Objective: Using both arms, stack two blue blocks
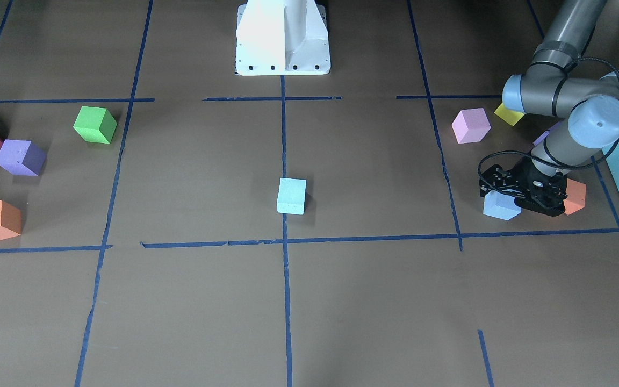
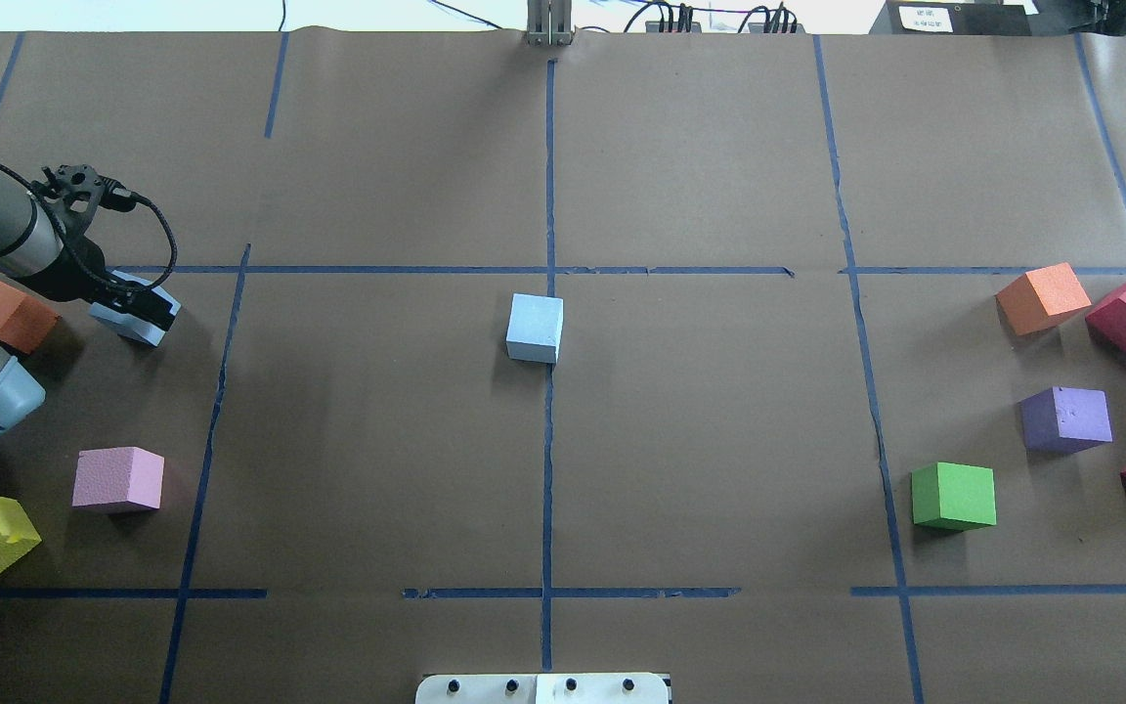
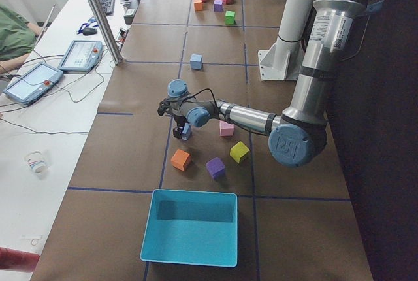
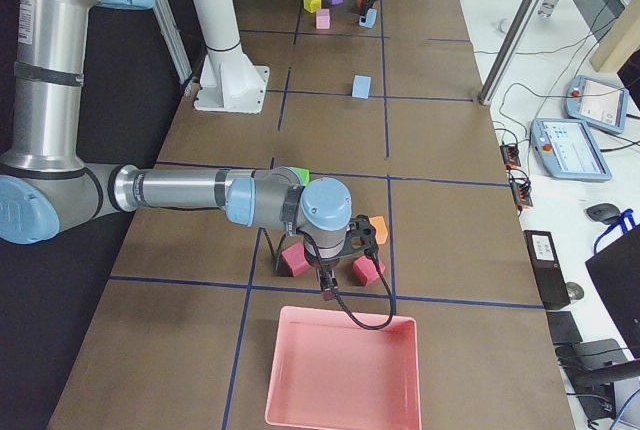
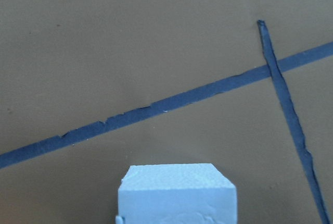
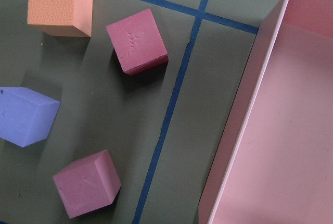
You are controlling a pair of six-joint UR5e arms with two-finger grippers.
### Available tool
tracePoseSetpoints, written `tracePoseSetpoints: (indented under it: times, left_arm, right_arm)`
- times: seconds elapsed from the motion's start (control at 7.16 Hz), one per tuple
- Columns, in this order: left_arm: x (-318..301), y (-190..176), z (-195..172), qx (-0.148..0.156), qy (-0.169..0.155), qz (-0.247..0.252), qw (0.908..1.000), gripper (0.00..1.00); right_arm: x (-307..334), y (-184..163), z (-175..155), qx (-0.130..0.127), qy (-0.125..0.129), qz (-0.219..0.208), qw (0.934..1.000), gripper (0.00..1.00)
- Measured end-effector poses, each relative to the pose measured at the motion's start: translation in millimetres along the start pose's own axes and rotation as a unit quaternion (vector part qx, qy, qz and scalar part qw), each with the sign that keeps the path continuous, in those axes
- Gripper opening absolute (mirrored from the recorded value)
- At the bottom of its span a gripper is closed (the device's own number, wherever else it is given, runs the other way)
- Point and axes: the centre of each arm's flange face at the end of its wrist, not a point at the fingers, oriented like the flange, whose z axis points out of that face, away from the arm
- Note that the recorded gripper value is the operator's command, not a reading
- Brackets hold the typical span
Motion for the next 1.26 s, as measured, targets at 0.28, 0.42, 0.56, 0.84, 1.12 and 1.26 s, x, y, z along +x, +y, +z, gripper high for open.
tracePoseSetpoints:
  times: [0.28,0.42,0.56,0.84,1.12,1.26]
  left_arm:
    - [8,-6,-1,0.003,0.003,-0.005,1.0,0.35]
    - [12,-8,-5,0.006,0.004,-0.005,1.0,0.35]
    - [18,-11,-14,0.012,0.007,-0.004,0.9999,0.36]
    - [64,-42,-48,0.021,0.013,-0.036,0.9991,0.37]
    - [159,-91,-81,0.018,0.011,-0.092,0.9956,0.37]
    - [226,-106,-81,0.017,0.013,-0.111,0.9936,0.37]
  right_arm:
    - [0,0,0,0.0,0.0,0.0,1.0,1.0]
    - [0,0,0,0.0,-0.001,0.0,1.0,1.0]
    - [0,0,0,0.0,-0.001,0.0,1.0,1.0]
    - [0,0,0,0.0,-0.001,0.0,1.0,1.0]
    - [0,0,0,0.0,-0.001,0.001,1.0,1.0]
    - [0,0,0,0.0,-0.001,0.001,1.0,1.0]
